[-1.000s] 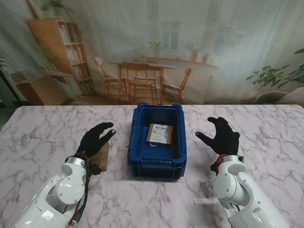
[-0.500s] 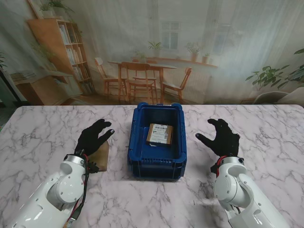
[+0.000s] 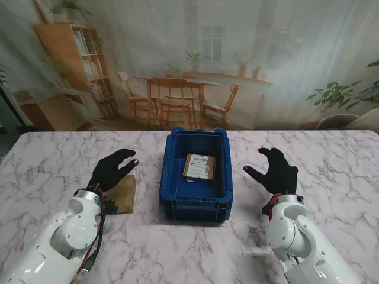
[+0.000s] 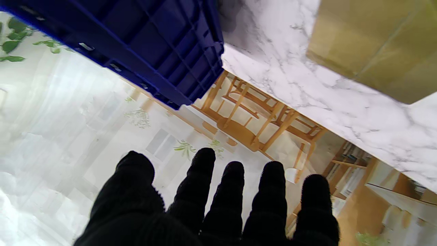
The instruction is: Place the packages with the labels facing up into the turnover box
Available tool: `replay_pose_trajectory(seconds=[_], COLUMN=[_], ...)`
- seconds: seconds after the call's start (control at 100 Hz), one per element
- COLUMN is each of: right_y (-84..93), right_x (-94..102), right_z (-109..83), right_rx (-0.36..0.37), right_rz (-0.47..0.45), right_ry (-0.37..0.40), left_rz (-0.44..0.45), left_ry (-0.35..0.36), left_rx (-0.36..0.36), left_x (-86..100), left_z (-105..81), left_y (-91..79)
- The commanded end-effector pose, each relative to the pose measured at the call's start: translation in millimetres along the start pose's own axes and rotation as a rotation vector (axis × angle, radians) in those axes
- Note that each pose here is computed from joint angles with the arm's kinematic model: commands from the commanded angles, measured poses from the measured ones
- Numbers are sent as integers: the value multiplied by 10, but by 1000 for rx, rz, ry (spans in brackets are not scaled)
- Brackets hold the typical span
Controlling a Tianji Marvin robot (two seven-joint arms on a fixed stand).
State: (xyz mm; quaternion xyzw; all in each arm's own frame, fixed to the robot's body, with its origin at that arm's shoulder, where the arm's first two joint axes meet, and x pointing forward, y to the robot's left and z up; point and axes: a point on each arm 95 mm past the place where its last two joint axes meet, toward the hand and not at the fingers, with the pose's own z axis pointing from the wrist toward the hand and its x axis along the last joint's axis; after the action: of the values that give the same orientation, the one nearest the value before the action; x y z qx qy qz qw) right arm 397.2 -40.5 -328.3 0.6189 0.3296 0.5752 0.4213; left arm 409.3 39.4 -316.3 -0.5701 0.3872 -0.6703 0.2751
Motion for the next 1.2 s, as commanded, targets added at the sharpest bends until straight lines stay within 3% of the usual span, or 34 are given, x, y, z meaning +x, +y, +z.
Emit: replay_pose_trajectory(seconds=[0.0, 0.14, 0.3, 0.52, 0.65, 0.84, 1.19], right_y=[-23, -25, -24, -20, -18, -18, -16], right_x=[0, 4, -4, -9, -9, -12, -18], right_z=[-2, 3, -2, -12, -18, -23, -22], right_rx=[6, 14, 11, 9, 9, 10, 8], right_rz=[-1, 3, 4, 11, 17, 21, 21], right_ry=[-6, -8, -11, -18, -22, -27, -33], left_rz=[4, -29, -74, -89, -155, -169, -186], left_ry=[63, 136, 215, 292, 302, 302, 242], left_rx=[10, 3, -58, -153, -228, -321, -474], left_x=[187, 484, 873, 1357, 1571, 1734, 1797], left_z=[56, 162, 303, 398, 435, 489, 567], left_y=[-134, -311, -407, -373, -272, -56, 364])
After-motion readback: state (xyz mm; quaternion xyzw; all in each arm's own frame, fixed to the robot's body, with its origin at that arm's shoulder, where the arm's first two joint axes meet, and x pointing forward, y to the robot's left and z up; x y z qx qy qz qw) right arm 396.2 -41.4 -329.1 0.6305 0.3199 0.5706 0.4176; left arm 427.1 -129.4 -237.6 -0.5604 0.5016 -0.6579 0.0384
